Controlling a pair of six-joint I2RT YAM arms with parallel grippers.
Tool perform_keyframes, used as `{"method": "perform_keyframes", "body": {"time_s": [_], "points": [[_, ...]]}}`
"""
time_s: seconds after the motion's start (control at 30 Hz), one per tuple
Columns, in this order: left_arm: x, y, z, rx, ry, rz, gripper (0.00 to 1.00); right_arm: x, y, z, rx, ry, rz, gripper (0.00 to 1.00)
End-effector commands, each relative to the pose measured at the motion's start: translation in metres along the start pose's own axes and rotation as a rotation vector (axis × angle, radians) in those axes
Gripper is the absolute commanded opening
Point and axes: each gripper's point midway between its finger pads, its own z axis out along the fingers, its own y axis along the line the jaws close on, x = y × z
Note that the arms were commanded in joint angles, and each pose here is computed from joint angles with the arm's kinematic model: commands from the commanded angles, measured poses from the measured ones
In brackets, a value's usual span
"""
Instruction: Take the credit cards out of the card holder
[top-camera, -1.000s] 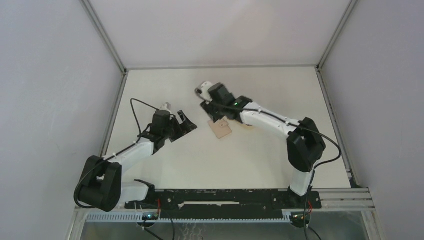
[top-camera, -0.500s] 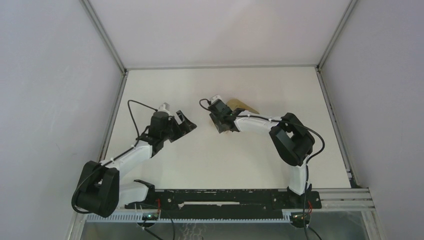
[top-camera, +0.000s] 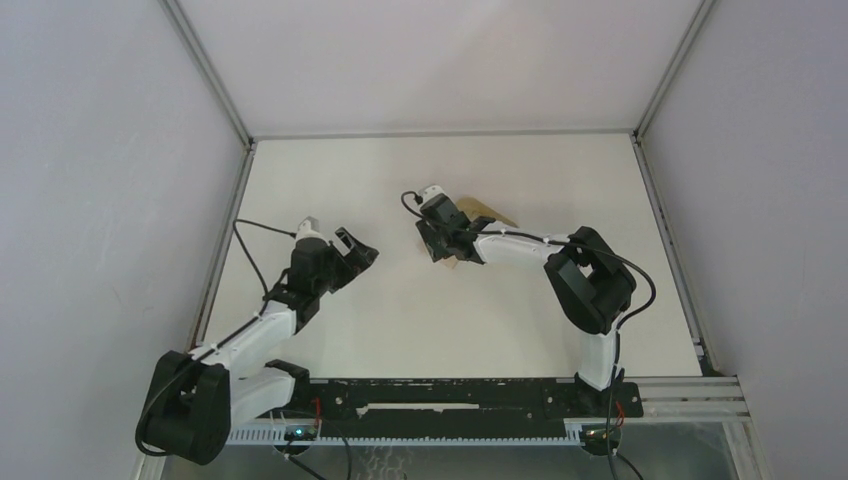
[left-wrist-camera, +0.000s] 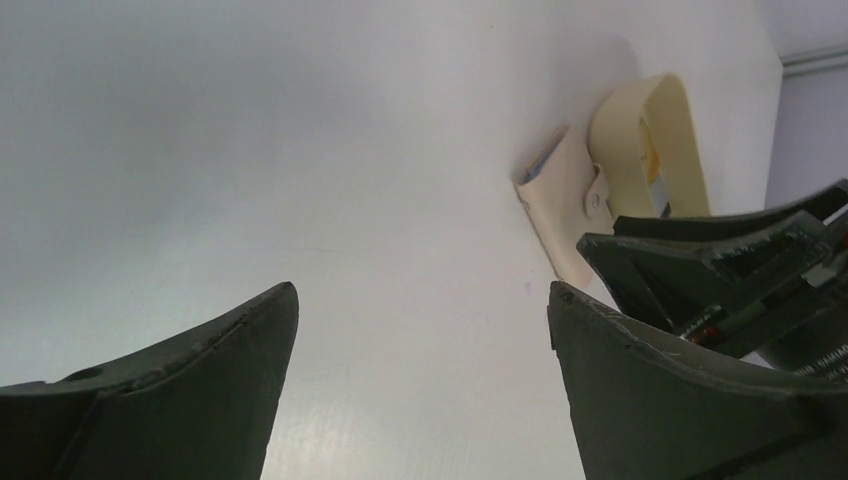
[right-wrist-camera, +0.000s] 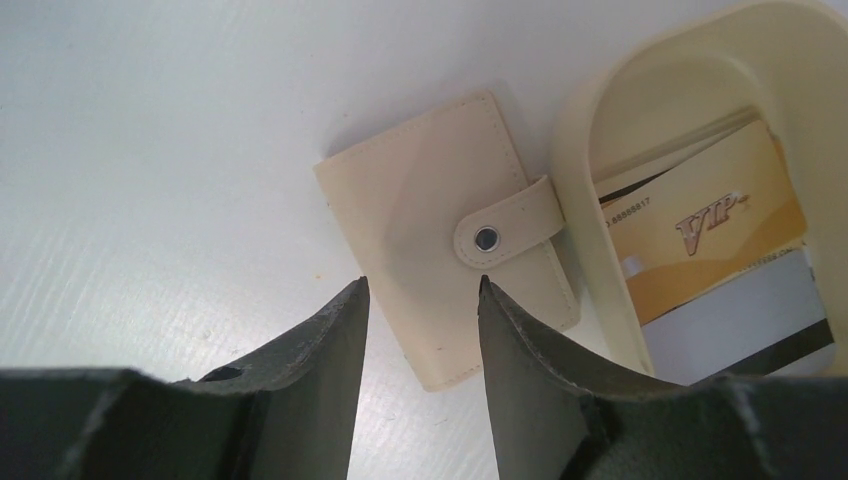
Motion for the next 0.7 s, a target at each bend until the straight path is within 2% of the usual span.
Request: {"method": "perform_keyframes", "body": {"time_s": [0.0,0.17,0.5,0.67], "points": [[-0.008,0.015,0.002,-0.03,-0.08,-0.076,0.98,-0.005,0.009,0.002,-0.045,-0.028,0.032,0.53],[-0.003,0.018,0.002,-0.019,-0.07,-0.092,0.98,0.013,0.019,-0.004,-0.079,0.006,0.042,0.53],[-0.014,0.008,0.007,0.018,-0.074,-0.106,0.99,0.065,0.07,-0.021,-0.206,0.117,0.041,0.52],[-0.012,-0.006,0.011,0.079,-0.046,-0.13,0.98,0.048,0.088,-0.046,-0.254,0.064,0.043,0.53]]}}
